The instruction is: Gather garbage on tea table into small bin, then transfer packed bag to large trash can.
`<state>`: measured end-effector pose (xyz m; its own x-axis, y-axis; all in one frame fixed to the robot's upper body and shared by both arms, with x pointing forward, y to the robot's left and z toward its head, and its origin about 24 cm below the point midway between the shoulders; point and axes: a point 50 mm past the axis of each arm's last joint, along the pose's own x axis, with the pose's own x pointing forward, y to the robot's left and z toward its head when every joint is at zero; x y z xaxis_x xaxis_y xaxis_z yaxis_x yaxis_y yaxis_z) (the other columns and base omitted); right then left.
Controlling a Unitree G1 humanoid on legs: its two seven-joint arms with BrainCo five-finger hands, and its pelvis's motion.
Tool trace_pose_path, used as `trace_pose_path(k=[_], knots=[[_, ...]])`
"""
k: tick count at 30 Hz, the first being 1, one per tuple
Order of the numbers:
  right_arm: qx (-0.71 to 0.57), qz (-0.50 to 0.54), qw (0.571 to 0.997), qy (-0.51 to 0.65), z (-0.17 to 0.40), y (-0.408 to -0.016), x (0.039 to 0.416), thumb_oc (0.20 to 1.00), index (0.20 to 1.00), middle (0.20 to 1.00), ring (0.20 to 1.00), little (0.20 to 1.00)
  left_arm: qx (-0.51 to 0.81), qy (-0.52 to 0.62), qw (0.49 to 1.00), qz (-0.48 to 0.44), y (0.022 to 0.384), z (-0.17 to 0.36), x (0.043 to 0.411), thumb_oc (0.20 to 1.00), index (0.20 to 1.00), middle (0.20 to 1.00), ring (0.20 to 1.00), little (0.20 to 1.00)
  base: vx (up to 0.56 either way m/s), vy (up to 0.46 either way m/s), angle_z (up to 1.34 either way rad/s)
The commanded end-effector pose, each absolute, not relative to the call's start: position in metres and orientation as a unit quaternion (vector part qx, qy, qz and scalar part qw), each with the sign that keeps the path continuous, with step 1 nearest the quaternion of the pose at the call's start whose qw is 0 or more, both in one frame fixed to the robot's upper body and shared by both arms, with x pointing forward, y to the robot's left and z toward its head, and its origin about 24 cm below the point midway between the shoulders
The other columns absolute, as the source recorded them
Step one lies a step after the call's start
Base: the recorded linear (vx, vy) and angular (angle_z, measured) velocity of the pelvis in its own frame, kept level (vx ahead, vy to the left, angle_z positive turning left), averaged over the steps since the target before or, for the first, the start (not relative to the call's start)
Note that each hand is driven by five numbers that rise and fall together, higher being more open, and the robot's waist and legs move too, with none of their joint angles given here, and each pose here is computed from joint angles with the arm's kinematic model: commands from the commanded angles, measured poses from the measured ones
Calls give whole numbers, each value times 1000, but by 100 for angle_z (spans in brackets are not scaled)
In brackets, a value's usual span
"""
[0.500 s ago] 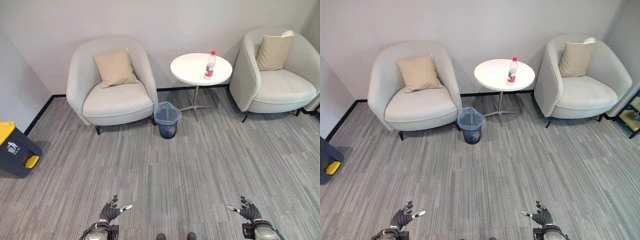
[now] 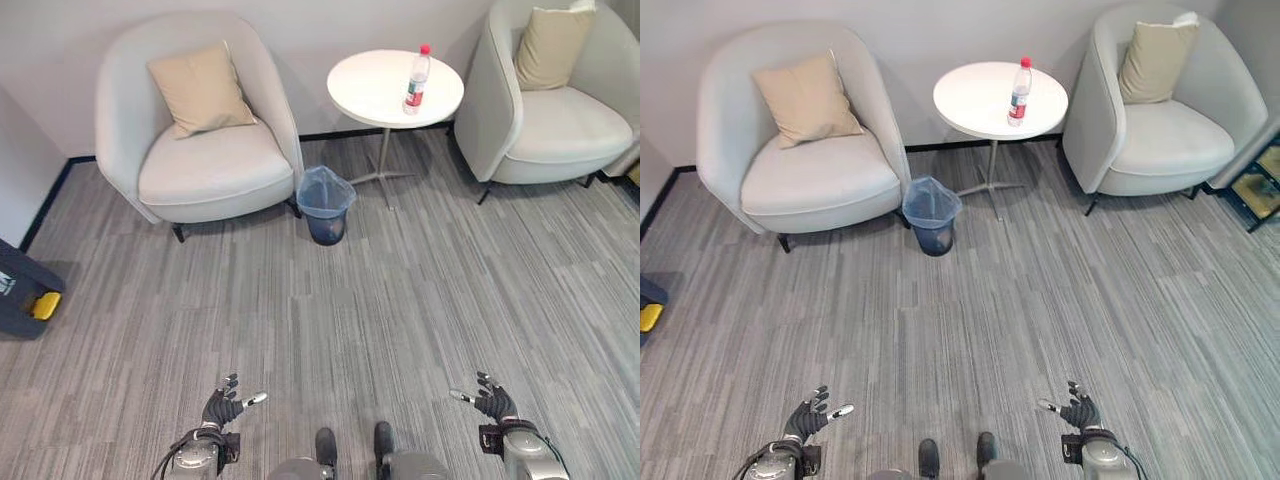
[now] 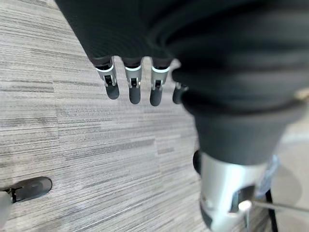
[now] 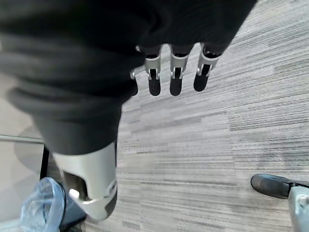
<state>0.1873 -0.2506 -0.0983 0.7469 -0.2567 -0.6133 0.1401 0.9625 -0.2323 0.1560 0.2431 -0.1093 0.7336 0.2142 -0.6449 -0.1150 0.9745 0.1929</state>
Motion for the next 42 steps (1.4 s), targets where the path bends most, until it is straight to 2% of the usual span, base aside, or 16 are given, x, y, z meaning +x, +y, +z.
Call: trace_pose_path(k=[1, 9, 17, 27, 33, 42], knots=[[-95, -103, 940, 311, -90, -249, 198, 1000, 1000, 1000, 1000, 1000, 67, 304, 943, 117, 256, -94, 170, 1000, 1000, 1000, 1000, 1000, 157, -116, -46], [-96, -115, 940, 306, -89, -254, 194, 1000, 1000, 1000, 1000, 1000, 55, 303, 944, 117, 248, -96, 174, 1000, 1000, 1000, 1000, 1000, 208, -153, 2], [-96, -126, 940, 301, -86, -262, 195, 1000, 1000, 1000, 1000, 1000, 48, 304, 949, 72, 225, -98, 186, 1000, 1000, 1000, 1000, 1000, 197, -216, 11], [-103, -113, 932, 330, -98, -251, 185, 1000, 1000, 1000, 1000, 1000, 63, 332, 938, 84, 235, -105, 168, 1000, 1000, 1000, 1000, 1000, 341, 64, -13], [-96, -85, 937, 323, -98, -235, 195, 1000, 1000, 1000, 1000, 1000, 74, 331, 936, 100, 247, -103, 168, 1000, 1000, 1000, 1000, 1000, 286, 169, -35], [-105, -66, 944, 304, -90, -231, 206, 1000, 1000, 1000, 1000, 1000, 84, 329, 935, 102, 253, -101, 171, 1000, 1000, 1000, 1000, 1000, 219, 69, -8]])
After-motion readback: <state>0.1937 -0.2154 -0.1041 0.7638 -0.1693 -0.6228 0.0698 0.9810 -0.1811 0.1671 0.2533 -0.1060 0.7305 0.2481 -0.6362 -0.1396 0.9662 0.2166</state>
